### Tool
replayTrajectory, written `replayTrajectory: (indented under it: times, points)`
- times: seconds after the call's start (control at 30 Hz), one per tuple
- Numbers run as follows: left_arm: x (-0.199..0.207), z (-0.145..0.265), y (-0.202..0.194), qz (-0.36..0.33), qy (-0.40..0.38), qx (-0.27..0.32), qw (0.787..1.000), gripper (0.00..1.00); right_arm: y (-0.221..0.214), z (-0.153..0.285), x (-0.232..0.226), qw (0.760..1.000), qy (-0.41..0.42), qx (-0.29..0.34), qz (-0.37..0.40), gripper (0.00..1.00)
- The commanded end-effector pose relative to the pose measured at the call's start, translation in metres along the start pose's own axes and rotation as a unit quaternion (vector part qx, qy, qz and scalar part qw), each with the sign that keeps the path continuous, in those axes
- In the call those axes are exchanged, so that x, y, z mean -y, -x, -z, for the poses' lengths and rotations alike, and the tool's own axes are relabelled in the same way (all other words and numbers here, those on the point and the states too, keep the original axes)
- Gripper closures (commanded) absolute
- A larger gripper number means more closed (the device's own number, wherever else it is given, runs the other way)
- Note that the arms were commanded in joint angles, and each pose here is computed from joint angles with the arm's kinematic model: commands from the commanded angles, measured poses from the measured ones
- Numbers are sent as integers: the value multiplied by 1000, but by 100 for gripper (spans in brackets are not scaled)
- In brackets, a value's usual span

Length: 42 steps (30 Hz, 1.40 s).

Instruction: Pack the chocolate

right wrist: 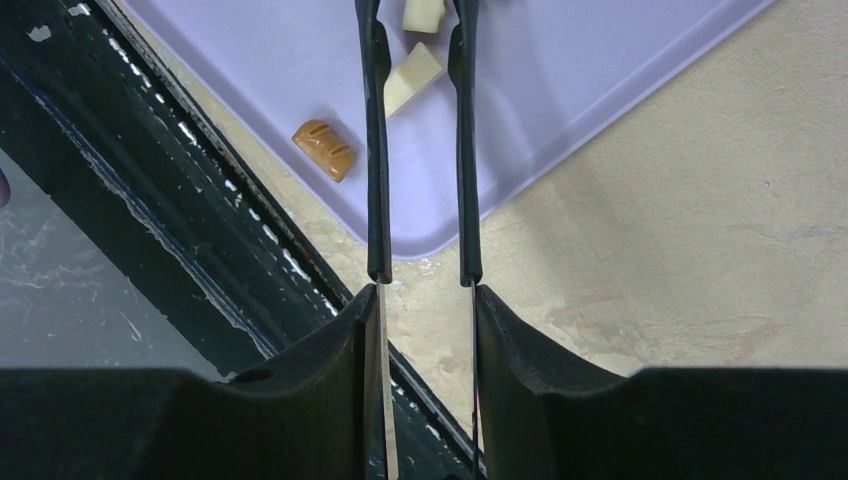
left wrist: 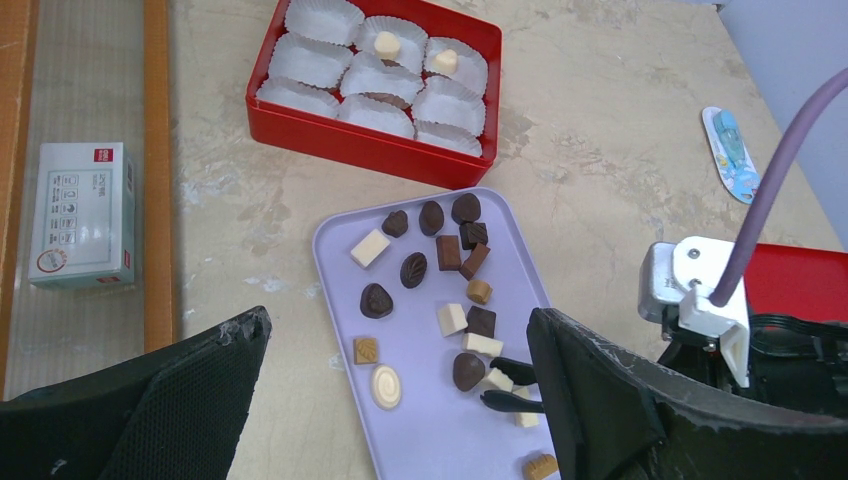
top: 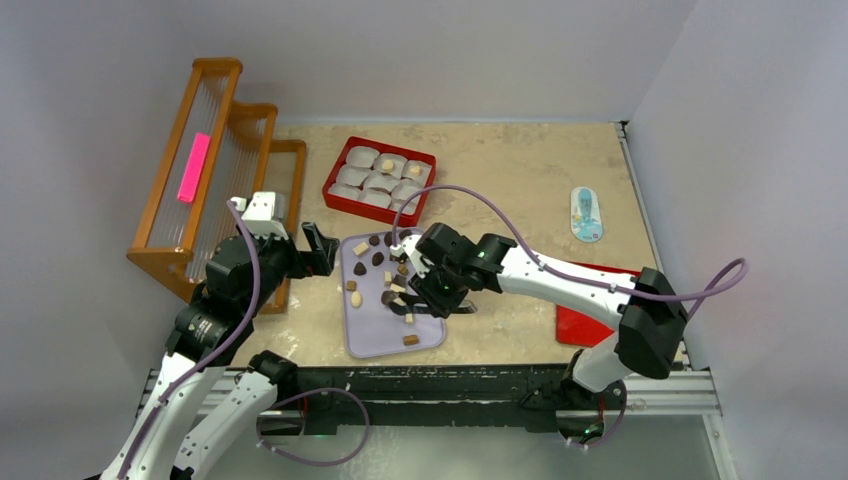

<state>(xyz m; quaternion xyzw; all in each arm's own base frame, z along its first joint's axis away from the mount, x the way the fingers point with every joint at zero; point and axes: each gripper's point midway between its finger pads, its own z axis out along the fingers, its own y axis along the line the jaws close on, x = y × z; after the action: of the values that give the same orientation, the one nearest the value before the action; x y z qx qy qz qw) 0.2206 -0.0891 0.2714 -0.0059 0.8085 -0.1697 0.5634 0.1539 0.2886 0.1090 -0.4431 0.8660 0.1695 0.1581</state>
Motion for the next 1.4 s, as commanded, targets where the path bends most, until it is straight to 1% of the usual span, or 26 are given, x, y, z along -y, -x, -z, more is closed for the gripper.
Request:
replayTrajectory:
  times: [0.0,0.07,0.27,0.4,0.73,0.83,0.93,1.07,1.2,1.37]
  points:
    - [4,3,11,11,-4,18,1000,0,20,3,-7,1000,13,22,10,64]
    - [3,3,11,11,-4,18,1000,0,22,4,-6,1000,9,24,9,69]
    - [4,4,11,11,-5,19,1000,0,31,16,-8,999,11,51,11,88]
    - [4,4,11,11,-5,18,1000,0,35,24,-10,998,13,66,9,94]
    - [4,4,11,11,-5,19,1000,0,43,43,-9,995,3,95,2,96]
    - [4,5,12,11,-6,21,1000,0,55,51,-1,993,-22,116,-1,96]
    - [4,5,12,12,-5,21,1000,0,79,61,5,988,-44,149,4,94]
    - [4,5,13,12,-6,23,1000,0,116,73,20,977,-77,197,8,93]
    - [4,7,14,12,-8,27,1000,0,155,83,47,963,-98,251,-15,93]
    - [5,7,14,12,-10,28,999,0,199,85,84,946,-96,305,-45,92]
